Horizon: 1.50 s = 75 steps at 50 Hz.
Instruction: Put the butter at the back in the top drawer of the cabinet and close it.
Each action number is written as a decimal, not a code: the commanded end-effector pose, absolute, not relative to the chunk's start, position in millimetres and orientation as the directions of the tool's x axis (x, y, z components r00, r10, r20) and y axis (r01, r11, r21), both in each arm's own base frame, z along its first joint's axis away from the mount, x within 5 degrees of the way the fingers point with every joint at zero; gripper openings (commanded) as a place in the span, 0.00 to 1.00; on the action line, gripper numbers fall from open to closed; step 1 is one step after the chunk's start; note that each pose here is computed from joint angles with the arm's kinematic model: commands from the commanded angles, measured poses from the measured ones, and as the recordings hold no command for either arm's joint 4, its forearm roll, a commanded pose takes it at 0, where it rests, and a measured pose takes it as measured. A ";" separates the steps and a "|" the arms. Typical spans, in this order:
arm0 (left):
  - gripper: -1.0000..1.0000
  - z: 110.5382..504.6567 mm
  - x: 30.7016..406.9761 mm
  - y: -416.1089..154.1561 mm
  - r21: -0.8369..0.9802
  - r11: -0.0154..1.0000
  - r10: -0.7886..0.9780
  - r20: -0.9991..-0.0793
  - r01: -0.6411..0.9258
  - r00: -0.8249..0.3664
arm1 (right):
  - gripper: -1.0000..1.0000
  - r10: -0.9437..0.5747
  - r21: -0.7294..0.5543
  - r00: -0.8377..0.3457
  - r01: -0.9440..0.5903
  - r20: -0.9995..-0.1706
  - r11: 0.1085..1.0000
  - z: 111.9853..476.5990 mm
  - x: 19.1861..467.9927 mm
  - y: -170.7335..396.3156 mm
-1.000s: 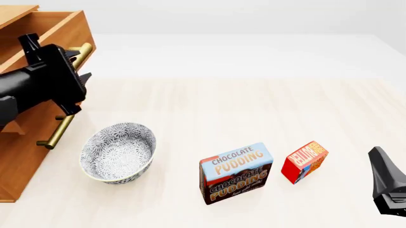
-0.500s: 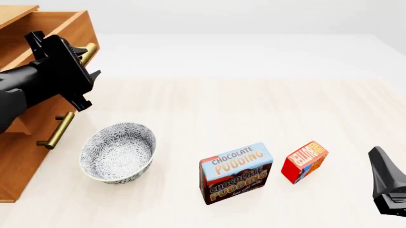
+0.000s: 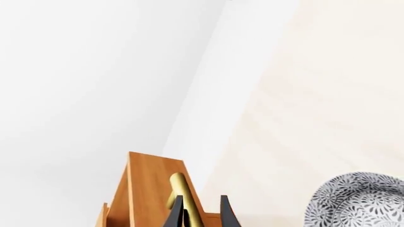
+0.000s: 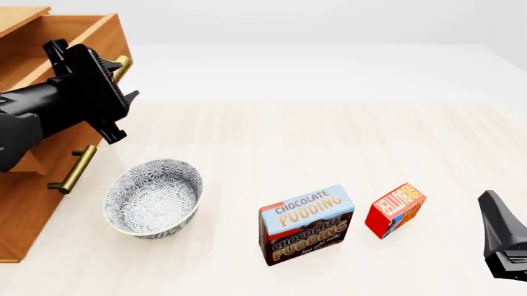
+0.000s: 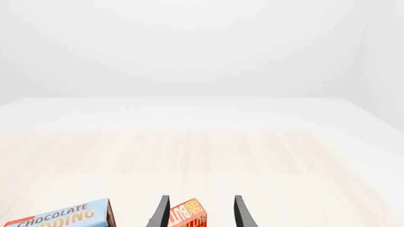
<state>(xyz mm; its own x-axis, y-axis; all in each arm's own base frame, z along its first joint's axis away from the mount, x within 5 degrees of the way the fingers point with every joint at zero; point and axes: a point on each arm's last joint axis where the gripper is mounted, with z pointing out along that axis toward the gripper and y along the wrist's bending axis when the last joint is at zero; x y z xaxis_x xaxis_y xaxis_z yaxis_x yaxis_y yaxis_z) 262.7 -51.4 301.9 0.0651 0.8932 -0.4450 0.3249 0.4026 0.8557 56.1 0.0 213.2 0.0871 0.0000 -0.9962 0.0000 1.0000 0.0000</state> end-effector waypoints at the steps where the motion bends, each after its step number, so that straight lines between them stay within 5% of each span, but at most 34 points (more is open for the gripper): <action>1: 0.00 268.1 292.4 -61.0 0.731 0.532 0.825 -0.560 0.427 -0.070 | 1.00 0.000 0.000 0.087 0.000 -0.996 1.000 213.2 56.1 0.0; 75: 0.00 277.8 283.3 -66.6 0.711 0.550 0.808 -0.585 0.438 -0.064 | 1.00 0.000 0.000 0.087 0.000 -0.996 1.000 213.2 56.1 0.0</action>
